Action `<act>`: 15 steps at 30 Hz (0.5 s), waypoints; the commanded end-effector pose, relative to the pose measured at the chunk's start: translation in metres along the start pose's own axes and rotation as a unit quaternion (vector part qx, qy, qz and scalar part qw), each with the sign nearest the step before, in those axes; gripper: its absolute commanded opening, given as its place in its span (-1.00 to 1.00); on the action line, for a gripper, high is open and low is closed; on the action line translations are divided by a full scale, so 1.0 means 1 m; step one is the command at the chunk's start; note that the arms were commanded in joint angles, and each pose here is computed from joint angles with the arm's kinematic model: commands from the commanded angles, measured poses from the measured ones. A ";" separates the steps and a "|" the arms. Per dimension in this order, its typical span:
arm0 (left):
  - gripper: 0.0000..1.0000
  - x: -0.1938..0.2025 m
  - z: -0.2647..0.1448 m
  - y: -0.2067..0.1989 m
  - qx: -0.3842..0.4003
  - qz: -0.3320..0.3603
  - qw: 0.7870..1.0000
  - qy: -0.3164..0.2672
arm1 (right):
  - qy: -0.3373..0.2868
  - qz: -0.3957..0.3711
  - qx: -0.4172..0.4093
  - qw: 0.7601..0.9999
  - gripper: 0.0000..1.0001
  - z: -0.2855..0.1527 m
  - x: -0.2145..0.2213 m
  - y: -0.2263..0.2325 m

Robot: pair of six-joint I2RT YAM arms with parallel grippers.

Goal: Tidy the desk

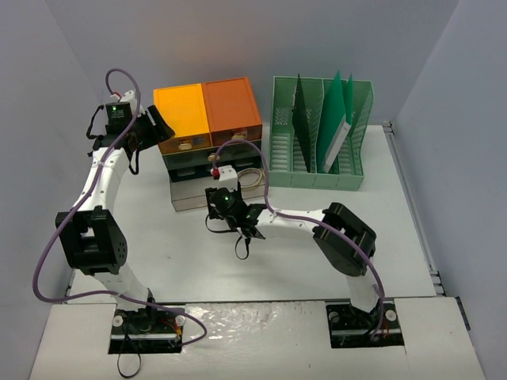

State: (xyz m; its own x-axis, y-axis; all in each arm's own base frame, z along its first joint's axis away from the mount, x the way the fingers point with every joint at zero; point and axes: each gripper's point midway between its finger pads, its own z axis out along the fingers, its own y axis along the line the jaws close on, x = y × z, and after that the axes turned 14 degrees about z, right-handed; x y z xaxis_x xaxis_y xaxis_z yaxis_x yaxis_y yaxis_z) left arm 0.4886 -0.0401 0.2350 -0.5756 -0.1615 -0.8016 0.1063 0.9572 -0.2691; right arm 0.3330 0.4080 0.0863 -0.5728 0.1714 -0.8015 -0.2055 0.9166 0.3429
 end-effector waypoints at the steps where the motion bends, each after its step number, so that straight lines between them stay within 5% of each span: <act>1: 0.20 0.122 0.013 0.033 -0.055 -0.005 0.978 0.201 | -0.023 0.014 -0.035 0.999 0.06 0.020 0.001 0.021; 15: 0.20 0.121 0.014 0.035 -0.056 -0.004 0.978 0.202 | -0.036 -0.007 -0.021 0.999 0.06 0.047 0.004 0.021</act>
State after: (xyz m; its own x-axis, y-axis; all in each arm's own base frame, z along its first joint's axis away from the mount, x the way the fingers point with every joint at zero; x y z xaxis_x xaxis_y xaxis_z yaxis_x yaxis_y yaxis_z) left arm 0.4897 -0.0400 0.2342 -0.5758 -0.1615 -0.8015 0.1061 0.9573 -0.2691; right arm 0.3408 0.4290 0.0274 -0.6024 0.1065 -0.7911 -0.2353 0.9233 0.3034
